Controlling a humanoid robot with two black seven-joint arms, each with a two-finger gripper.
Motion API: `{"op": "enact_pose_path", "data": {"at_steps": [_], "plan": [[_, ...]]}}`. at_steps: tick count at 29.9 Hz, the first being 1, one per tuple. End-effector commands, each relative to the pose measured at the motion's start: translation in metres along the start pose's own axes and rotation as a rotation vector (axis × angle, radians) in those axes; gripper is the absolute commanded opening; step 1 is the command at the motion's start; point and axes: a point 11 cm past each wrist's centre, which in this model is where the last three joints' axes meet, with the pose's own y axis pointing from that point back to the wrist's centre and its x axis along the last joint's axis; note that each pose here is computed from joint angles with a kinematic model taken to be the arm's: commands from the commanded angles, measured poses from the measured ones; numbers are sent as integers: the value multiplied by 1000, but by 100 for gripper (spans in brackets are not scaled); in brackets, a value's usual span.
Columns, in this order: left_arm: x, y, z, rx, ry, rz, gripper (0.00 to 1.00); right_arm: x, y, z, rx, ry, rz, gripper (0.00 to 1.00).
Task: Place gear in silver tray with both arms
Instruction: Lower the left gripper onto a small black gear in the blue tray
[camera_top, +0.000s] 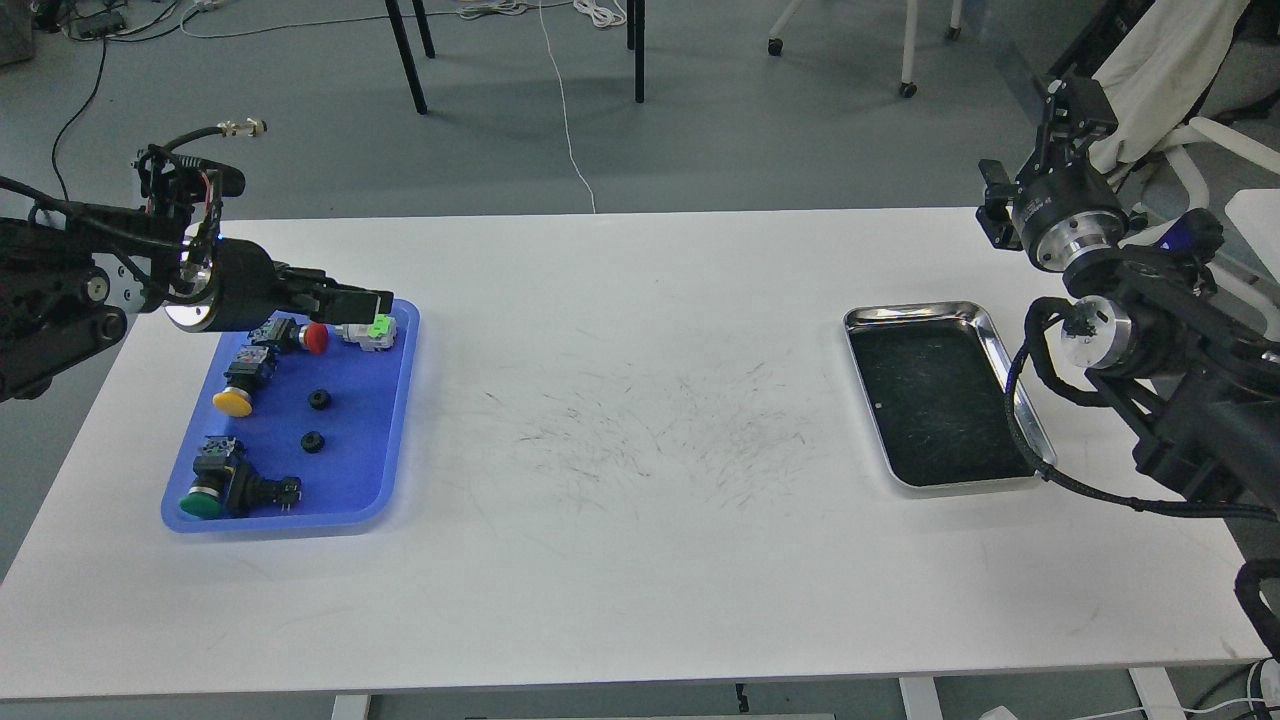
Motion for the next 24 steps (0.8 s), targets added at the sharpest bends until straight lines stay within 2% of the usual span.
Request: {"op": "enact_pose_path", "data": {"at_steps": [1, 4, 6, 8, 13, 24], "plan": [[-15, -3, -4, 12, -25, -30, 88, 0, 0, 0, 0, 2, -2, 99], [-18, -3, -5, 10, -30, -35, 84, 0, 0, 1, -1, 3, -2, 99], [-29, -6, -5, -11, -21, -53, 78, 0, 0, 1, -1, 5, -3, 99], [-42, -9, -6, -19, -5, -72, 76, -1, 0, 1, -2, 9, -5, 99], [-45, -12, -12, -7, -7, -45, 76, -1, 1, 3, -7, 16, -7, 99], [-84, -13, -39, 35, 26, -54, 76, 0, 1, 2, -6, 16, -6, 99]]}}
